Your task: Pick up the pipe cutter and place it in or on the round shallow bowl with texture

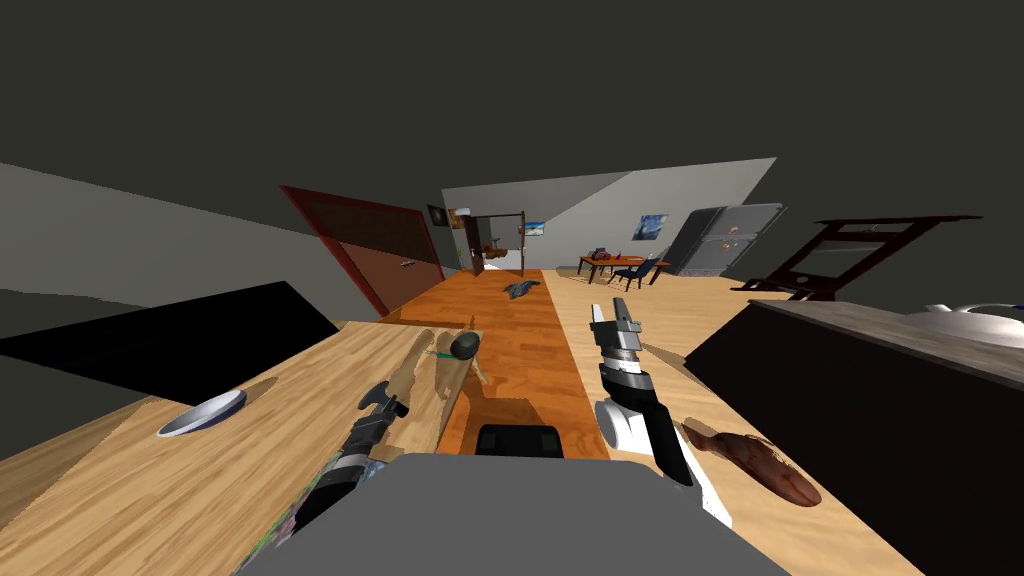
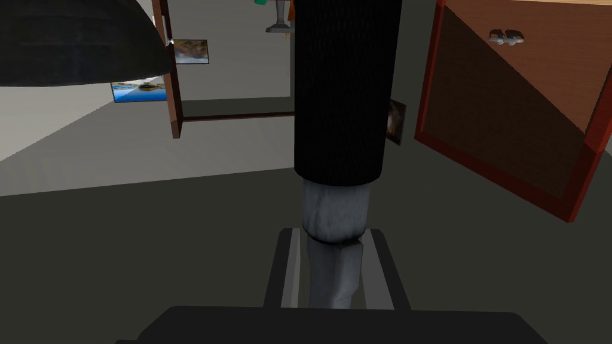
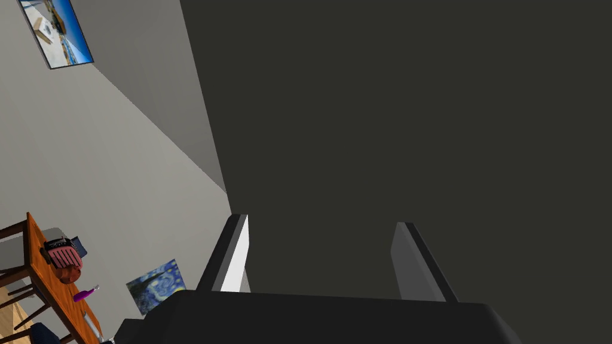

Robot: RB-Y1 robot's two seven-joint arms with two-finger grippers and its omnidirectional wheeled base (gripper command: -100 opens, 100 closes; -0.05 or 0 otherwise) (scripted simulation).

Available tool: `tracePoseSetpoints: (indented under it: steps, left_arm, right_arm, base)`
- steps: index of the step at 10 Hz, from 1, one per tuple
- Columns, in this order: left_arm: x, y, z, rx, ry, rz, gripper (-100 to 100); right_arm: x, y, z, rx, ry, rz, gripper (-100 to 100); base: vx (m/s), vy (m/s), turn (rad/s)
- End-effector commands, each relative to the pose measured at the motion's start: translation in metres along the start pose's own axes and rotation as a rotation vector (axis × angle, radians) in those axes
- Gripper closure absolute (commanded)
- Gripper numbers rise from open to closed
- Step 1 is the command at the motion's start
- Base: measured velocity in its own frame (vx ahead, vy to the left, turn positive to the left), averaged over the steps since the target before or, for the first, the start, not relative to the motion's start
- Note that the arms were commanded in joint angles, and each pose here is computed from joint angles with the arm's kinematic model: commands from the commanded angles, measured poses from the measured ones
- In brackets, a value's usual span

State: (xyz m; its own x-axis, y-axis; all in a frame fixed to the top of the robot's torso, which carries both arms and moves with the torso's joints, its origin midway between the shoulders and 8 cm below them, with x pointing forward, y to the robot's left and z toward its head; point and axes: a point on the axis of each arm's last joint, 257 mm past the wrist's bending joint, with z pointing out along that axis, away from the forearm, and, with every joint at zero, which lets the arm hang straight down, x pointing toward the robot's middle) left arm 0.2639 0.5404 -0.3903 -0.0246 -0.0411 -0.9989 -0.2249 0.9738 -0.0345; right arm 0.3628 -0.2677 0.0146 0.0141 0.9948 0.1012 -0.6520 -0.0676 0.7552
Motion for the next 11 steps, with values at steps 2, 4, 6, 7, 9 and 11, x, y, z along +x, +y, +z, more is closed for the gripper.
tracePoseSetpoints:
  steps: [2, 4, 6, 7, 9, 11]
  left_arm:
    - [-0.007, 0.025, -0.002, -0.031, 0.015, 0.004, 100]
    - [-0.007, 0.025, -0.002, -0.031, 0.015, 0.004, 100]
    - [-0.011, 0.037, 0.000, -0.040, 0.025, 0.001, 100]
    - [-0.016, 0.042, 0.004, -0.038, 0.027, -0.002, 100]
    - [-0.027, 0.052, 0.016, -0.029, 0.030, -0.011, 100]
    - [-0.031, 0.054, 0.020, -0.024, 0.029, -0.012, 100]
  right_arm:
    - [0.000, 0.000, 0.000, 0.000, 0.000, 0.000, 0]
    - [0.000, 0.000, 0.000, 0.000, 0.000, 0.000, 0]
    - [0.000, 0.000, 0.000, 0.000, 0.000, 0.000, 0]
    - [0.000, 0.000, 0.000, 0.000, 0.000, 0.000, 0]
    - [0.000, 0.000, 0.000, 0.000, 0.000, 0.001, 0]
    - [0.000, 0.000, 0.000, 0.000, 0.000, 0.000, 0]
  base:
    - [-0.165, -0.092, -0.098]
    - [-0.102, -0.065, 0.008]
    - [-0.086, -0.099, -0.101]
    - [-0.114, -0.132, -0.108]
    - [-0.124, -0.186, -0.172]
    - [-0.052, -0.109, -0.090]
